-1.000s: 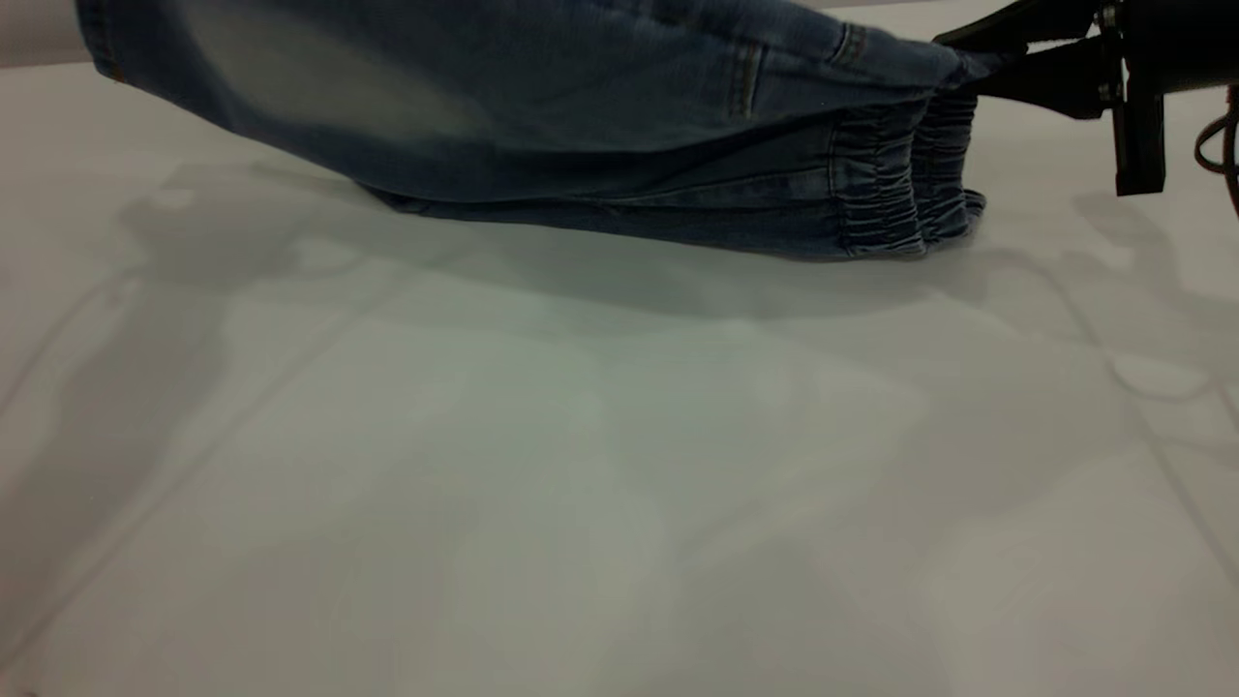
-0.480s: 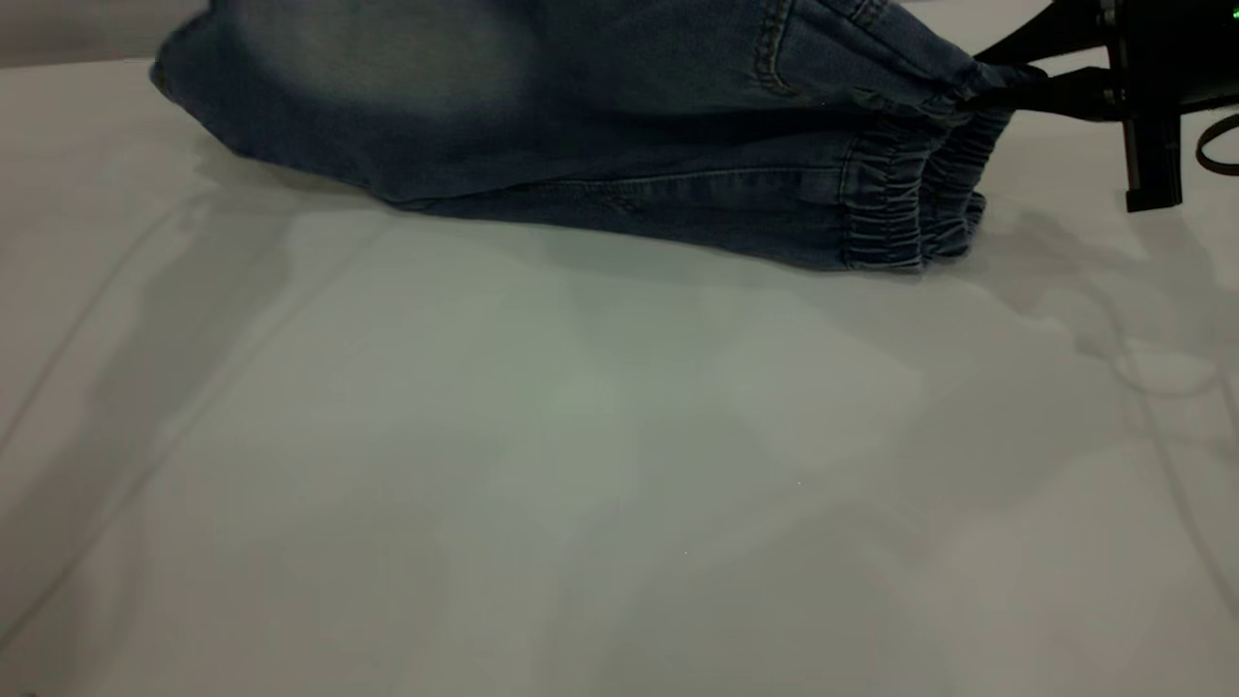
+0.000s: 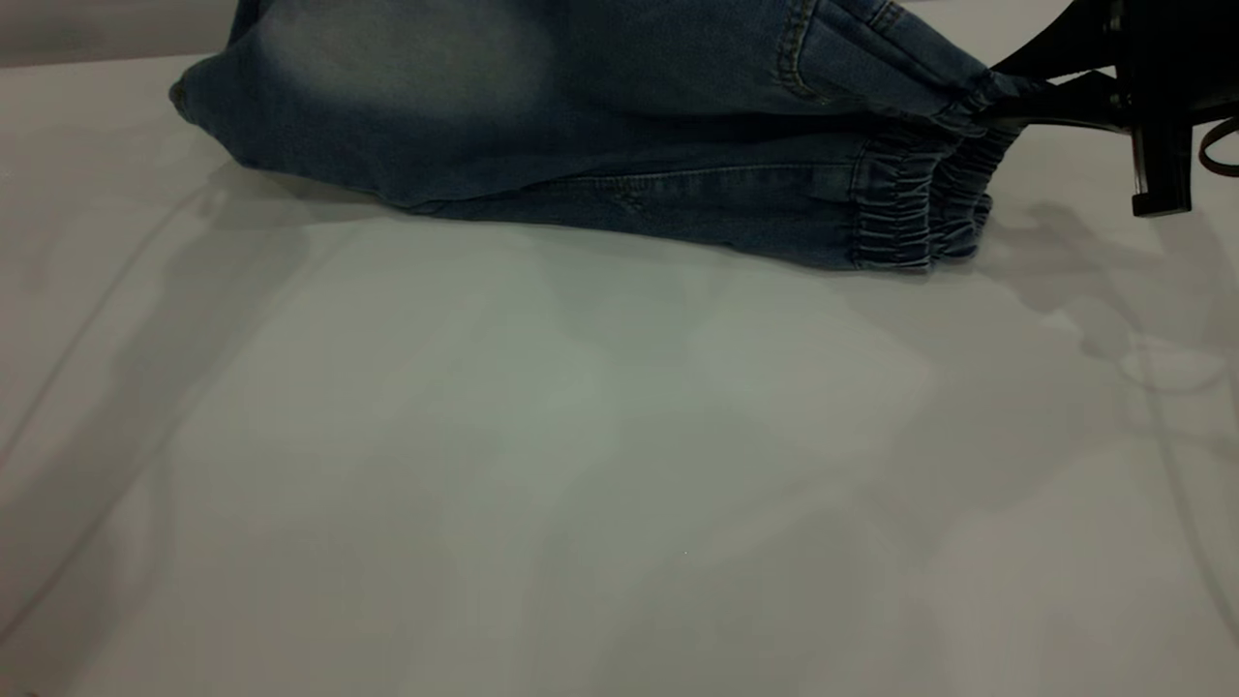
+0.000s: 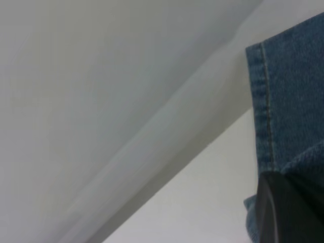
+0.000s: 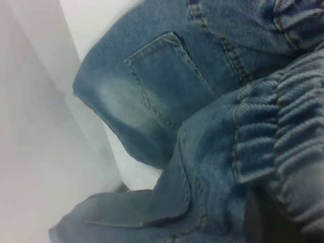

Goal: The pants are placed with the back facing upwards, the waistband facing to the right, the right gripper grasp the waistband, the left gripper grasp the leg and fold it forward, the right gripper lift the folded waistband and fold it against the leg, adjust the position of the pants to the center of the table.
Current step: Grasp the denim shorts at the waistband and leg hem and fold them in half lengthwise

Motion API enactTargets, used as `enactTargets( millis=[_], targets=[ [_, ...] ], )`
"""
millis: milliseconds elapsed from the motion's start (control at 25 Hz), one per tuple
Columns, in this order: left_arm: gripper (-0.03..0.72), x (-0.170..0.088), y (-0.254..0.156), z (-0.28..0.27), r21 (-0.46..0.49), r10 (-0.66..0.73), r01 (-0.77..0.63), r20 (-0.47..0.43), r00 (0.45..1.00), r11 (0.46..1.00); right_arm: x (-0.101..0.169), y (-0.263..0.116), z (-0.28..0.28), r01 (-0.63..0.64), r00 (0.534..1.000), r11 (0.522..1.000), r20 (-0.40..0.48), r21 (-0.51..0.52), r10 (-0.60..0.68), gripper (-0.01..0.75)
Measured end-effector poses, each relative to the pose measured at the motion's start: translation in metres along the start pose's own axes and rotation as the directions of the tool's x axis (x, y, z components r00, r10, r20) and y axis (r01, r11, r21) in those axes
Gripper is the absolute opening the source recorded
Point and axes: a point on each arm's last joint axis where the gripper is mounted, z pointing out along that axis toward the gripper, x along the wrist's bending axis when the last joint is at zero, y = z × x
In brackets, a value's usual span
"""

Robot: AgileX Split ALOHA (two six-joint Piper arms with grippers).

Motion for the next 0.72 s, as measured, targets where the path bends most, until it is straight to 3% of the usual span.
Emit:
enactTargets(
  millis=[320,720],
  targets=[
    [0.025,0.000,0.001,0.000,-0.009,0.046,-0.046,-0.005,0.999,0.999,0.013,0.009,0.000,0.067,0.998,0.995,-0.004,-0.075,-0.068,0.071],
    [0.025,-0.008,0.000,0.011,-0.058,0.099,-0.098,0.017,0.995,0.994,0.019,0.010,0.001,0.078,0.997,0.994,-0.014,-0.081,-0.079,0.077]
  ],
)
